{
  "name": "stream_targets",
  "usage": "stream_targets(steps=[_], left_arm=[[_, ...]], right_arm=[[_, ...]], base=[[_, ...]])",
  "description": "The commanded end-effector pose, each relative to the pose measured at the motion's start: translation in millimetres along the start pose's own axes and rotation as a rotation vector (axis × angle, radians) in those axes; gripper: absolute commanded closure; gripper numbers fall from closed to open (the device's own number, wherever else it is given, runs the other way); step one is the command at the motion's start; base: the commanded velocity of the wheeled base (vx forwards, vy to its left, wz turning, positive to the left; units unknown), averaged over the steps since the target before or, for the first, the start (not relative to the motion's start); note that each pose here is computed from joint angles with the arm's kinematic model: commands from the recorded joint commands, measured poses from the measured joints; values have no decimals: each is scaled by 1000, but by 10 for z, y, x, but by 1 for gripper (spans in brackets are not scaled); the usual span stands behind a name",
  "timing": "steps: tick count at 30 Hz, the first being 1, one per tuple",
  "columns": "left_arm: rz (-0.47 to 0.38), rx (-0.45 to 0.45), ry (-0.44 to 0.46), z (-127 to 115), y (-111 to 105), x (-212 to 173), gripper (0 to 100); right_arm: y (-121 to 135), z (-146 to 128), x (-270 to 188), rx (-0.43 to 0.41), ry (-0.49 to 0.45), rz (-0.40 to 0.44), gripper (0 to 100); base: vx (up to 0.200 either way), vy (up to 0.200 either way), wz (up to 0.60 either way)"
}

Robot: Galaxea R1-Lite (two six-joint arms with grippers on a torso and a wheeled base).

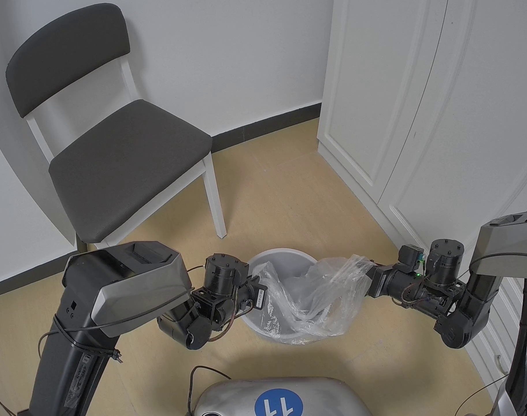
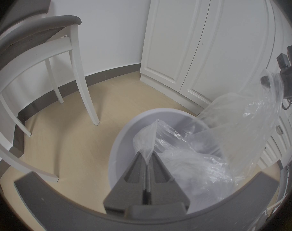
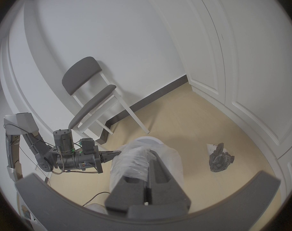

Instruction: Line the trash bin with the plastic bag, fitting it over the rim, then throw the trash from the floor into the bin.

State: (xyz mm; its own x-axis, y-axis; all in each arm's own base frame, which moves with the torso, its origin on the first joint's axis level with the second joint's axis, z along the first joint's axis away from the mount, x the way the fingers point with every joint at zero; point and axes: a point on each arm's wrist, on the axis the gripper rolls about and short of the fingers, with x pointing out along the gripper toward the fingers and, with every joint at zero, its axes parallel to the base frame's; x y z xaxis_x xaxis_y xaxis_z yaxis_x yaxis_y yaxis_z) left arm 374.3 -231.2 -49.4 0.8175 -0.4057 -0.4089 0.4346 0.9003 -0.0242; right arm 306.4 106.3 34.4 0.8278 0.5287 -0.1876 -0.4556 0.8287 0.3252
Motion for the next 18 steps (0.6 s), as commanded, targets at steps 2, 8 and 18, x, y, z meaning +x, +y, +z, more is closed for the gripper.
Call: stream_targets(steps=[2,8,18], left_arm=[[3,15,-20,-36,2,222,100],[1,26,-11,-55,27,428,100],[-8,20,-4,75,98,626,100]], right_arm=[[-51,51,14,0,-32,-7,100],[-61,81,22,0,-46,-9,100],[168,148,-66,-16,-55,46,100]], base=[[0,0,0],[0,0,0],[0,0,0]])
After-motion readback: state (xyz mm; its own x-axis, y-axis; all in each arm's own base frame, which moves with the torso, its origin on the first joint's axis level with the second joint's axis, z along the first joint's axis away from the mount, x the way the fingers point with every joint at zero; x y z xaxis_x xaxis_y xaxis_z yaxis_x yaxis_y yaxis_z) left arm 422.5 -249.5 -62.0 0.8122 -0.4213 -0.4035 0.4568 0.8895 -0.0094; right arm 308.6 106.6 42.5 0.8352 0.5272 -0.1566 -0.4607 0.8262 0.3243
